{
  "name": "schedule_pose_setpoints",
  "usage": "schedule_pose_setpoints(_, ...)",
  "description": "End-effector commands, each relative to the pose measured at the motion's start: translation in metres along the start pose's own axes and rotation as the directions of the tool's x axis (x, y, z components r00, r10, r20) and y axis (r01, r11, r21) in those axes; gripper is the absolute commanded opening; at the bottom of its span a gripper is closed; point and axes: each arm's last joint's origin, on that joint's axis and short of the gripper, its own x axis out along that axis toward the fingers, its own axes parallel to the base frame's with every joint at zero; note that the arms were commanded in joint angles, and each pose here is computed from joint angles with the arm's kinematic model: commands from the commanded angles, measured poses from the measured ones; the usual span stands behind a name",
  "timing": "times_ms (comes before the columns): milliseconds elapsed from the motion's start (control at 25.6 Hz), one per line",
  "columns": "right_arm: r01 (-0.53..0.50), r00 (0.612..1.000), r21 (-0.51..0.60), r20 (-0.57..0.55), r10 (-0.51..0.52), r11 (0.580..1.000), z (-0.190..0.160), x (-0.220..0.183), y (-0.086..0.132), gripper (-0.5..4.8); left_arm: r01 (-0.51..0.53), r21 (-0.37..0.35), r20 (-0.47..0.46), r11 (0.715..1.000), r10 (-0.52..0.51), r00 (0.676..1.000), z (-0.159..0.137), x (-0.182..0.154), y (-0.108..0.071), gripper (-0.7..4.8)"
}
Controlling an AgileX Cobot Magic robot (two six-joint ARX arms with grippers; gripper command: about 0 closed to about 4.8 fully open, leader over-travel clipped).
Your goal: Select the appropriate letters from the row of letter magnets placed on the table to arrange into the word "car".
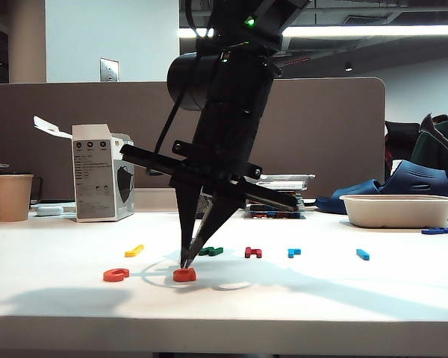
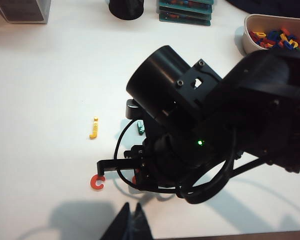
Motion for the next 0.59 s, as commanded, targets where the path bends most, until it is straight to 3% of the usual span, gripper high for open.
schedule_pose_setpoints(39,-0.007,1.0,-0.01,0.003,0.007,1.0,-0.002,-0.005,0.002,-0.06,-0.004,0.002,0.01,1.0,0.004,1.0,0.001,-0.001,0.001,-0.05)
schedule_pose_setpoints(313,-0.012,0.994,-0.014,0.107,0.014,1.0,0.003,-0.031,-0.001,-0.06,-0.005,0.002,0.01,1.0,0.005,1.0,0.001,-0.001,0.001,-0.05)
schedule_pose_setpoints(587,0.041,0.991,-0.014,0.127,-0.039,0.999,0.021,-0.05,-0.035,-0.06,-0.004,0.002,0.01,1.0,0.004,1.0,0.001,-0.001,0.001,-0.05)
